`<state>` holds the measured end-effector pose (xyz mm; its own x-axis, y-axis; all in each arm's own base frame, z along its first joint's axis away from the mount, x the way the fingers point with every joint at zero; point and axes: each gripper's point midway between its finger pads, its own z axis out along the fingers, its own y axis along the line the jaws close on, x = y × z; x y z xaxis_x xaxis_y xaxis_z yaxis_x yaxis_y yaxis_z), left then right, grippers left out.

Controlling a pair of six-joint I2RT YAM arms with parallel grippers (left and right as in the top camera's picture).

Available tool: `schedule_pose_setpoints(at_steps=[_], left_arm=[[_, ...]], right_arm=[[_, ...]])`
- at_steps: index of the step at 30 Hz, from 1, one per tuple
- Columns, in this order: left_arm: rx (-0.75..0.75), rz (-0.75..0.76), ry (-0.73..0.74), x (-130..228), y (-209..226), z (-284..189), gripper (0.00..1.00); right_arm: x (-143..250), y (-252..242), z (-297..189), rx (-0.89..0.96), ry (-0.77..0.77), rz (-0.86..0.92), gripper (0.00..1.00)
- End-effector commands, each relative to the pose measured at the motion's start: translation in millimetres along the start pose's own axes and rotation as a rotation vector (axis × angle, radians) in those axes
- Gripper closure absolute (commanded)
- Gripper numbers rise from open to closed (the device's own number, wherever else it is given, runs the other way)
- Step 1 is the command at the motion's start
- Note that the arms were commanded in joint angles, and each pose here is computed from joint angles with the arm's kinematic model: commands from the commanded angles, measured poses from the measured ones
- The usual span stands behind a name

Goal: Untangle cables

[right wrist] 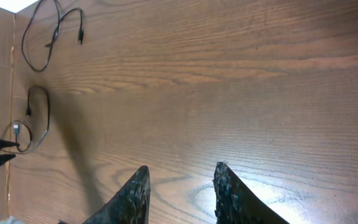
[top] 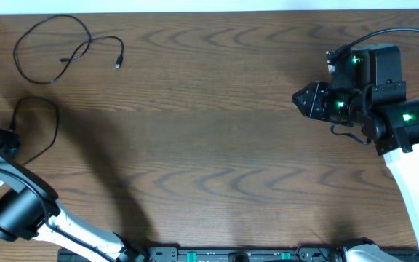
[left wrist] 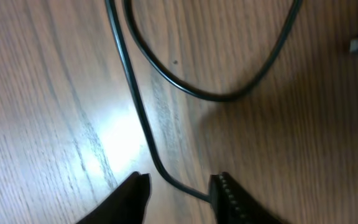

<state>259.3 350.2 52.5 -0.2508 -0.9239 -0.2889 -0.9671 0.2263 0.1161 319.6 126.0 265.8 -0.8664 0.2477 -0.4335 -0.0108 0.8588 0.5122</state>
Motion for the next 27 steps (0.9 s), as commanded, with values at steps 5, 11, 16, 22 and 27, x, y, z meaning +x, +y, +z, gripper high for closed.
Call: schedule_pose_setpoints(at_steps=[5,11,16,22,27], left_arm=[[0.016,-0.029,-0.032,-8,1,-6,0.38],[0.091,0.053,-0.044,-10,-17,-11,0.38],[0.303,0.203,-0.015,3,-66,-22,0.38],[0.325,0.271,0.003,22,-91,-22,0.41],[0.332,0.373,0.007,40,-107,-12,0.4]], right_arm=[[1,3,0,-0.008,0.005,-0.018,0.7],[0,3,0,-0.01,0.001,-0.02,0.69],[0,3,0,-0.01,0.0,-0.02,0.69],[2,2,2,-0.006,0.009,-0.017,0.69],[3,1,2,-0.004,0.014,-0.015,0.69]])
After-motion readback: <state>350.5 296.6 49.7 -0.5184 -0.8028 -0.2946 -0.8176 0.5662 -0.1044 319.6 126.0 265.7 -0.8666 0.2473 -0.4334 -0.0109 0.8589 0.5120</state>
